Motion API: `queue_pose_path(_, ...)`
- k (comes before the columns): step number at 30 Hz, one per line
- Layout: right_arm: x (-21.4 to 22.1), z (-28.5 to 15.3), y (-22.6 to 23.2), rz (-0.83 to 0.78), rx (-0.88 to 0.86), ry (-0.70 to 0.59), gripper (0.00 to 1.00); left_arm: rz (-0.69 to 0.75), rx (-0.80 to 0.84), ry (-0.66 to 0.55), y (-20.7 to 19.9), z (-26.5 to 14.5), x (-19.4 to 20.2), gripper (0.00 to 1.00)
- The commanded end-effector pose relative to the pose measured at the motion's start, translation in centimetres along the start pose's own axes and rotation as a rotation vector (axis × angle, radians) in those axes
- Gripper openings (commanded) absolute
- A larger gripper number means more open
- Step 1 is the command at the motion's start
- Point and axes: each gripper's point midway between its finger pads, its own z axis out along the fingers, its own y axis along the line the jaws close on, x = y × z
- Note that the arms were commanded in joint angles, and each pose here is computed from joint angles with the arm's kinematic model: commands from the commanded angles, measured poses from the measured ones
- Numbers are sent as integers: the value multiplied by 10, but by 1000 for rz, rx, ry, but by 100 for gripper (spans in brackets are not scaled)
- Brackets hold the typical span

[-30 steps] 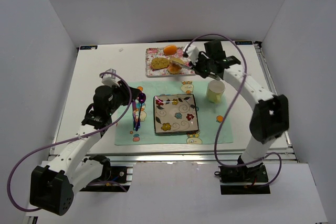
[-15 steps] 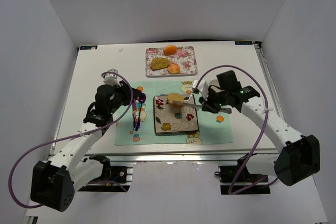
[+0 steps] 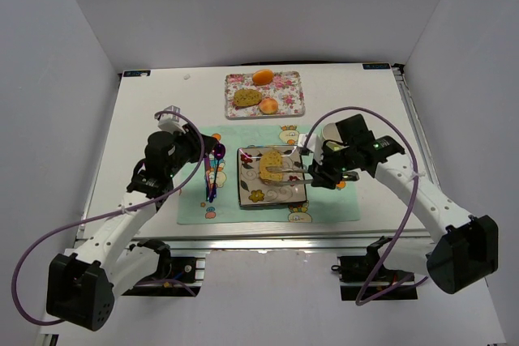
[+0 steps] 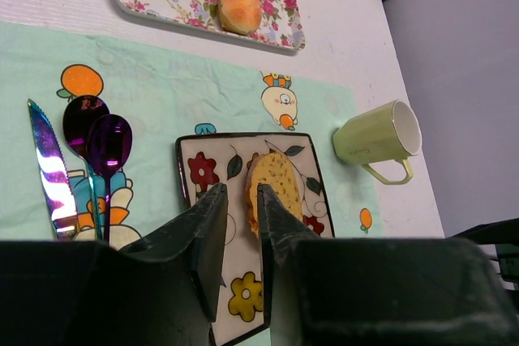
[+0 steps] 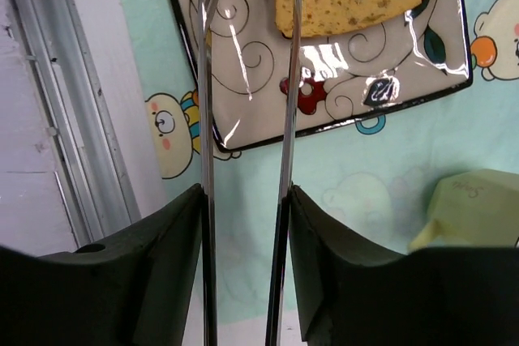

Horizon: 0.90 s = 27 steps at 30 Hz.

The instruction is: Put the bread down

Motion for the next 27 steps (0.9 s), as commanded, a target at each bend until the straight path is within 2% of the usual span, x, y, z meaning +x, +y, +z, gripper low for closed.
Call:
queue_pose_path(1, -39, -21, 6, -62, -7, -114, 48, 1, 31, -41, -11, -3, -12, 32)
queue_pose_path(4, -84, -48, -27, 26, 132, -250, 7, 2, 39, -43, -13, -2, -14, 32)
queue_pose_path(6, -76, -63, -74, 156, 277, -261, 0, 3, 44, -39, -14, -1, -14, 32)
queue_pose_path(7, -76, -72, -94, 234, 339, -295, 0, 4, 46, -39, -15, 0, -15, 32)
queue_pose_path(10, -8, -125, -184, 603, 663, -326, 0, 12, 45, -43, -16, 0, -17, 32)
queue_pose_path(11, 20, -147, -211, 659, 827, -339, 1, 9, 48, -45, -16, 1, -17, 32)
queue_pose_path(12, 59, -145, -216, 731, 933, -271, 5, 4, 49, -43, -15, 2, -16, 32)
queue_pose_path(15, 130, -127, -225, 801, 1051, -169, 17, -7, 58, -39, -15, 7, -14, 32)
queue_pose_path(18, 196, -94, -213, 947, 1051, -53, 22, 5, 49, -21, -14, 9, -12, 32)
queue_pose_path(21, 219, -89, -212, 988, 1062, -25, 24, 11, 46, -12, -13, 11, -11, 32)
queue_pose_path(24, 233, -81, -208, 980, 1018, 25, 36, 10, 41, -1, -10, 13, -7, 32)
queue_pose_path(27, 233, -73, -199, 974, 937, 38, 56, -1, 47, 0, -10, 14, -4, 32)
